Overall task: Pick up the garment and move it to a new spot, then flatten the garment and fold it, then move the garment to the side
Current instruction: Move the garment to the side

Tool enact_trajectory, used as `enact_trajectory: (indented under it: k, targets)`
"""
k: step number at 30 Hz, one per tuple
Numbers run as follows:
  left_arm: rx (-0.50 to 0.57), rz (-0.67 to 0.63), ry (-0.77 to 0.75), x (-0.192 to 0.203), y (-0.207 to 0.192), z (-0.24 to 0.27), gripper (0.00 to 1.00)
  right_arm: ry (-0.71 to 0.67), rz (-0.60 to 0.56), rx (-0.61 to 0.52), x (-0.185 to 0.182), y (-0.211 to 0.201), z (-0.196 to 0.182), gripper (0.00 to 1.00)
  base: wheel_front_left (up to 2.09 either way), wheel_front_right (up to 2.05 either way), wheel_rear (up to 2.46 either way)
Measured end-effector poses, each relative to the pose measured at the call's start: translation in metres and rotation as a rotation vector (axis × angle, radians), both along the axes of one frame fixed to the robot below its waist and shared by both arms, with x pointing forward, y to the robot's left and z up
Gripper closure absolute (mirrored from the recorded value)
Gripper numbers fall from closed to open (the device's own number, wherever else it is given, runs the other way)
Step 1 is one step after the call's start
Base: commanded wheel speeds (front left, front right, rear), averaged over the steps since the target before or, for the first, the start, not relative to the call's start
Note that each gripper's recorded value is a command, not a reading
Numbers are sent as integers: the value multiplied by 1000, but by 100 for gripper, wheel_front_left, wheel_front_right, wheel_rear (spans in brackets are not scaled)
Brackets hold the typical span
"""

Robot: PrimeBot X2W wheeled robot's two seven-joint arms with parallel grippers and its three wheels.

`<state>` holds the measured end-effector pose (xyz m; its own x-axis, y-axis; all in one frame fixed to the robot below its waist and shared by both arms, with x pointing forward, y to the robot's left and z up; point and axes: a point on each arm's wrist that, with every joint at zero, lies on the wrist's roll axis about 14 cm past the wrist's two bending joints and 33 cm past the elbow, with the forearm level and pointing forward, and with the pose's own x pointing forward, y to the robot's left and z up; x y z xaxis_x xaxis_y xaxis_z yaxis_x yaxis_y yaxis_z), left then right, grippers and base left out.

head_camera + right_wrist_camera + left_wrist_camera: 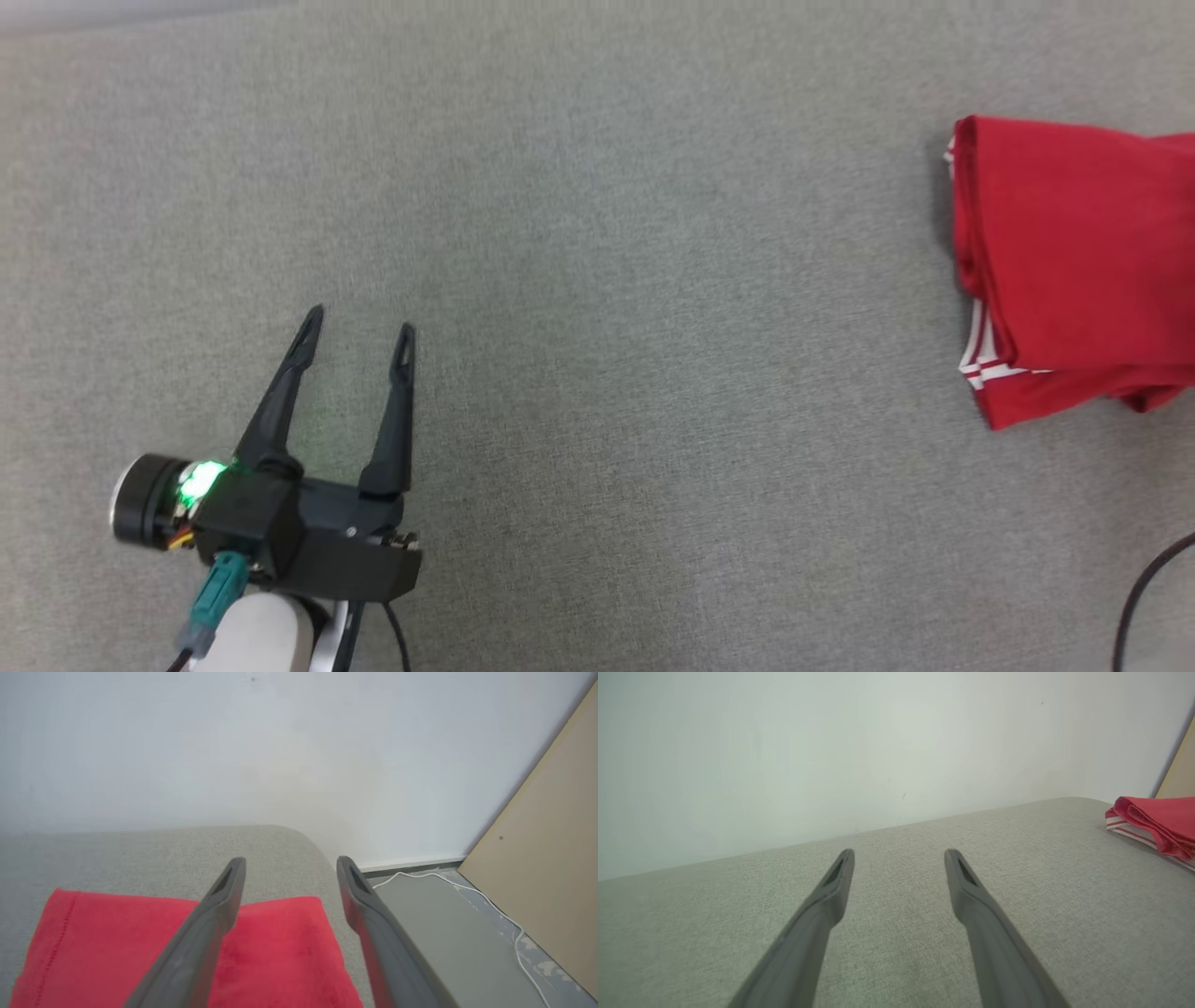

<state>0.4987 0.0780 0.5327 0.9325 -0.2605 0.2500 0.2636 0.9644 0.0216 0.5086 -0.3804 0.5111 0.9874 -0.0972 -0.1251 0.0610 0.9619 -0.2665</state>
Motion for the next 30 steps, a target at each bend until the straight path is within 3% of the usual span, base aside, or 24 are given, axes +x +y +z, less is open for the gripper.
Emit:
enact_trajectory:
  k: [5,11,13,20,30]
  targets:
    - [-1,31,-21,-8,11,13,0,-181,79,53,-4,40,41,0,0,0,0]
    - [-7,67,-52,-21,22,30,0,-313,182,135,-29,101,60,0,0,0,0]
    - [-9,104,-65,-31,35,39,0,-357,253,199,-44,143,66,0,0,0,0]
    - [1,169,-78,-52,60,49,0,-356,347,269,-67,200,70,0,0,0,0]
    - [-1,261,-77,-84,93,58,0,-306,404,295,-101,241,63,0,0,0,0]
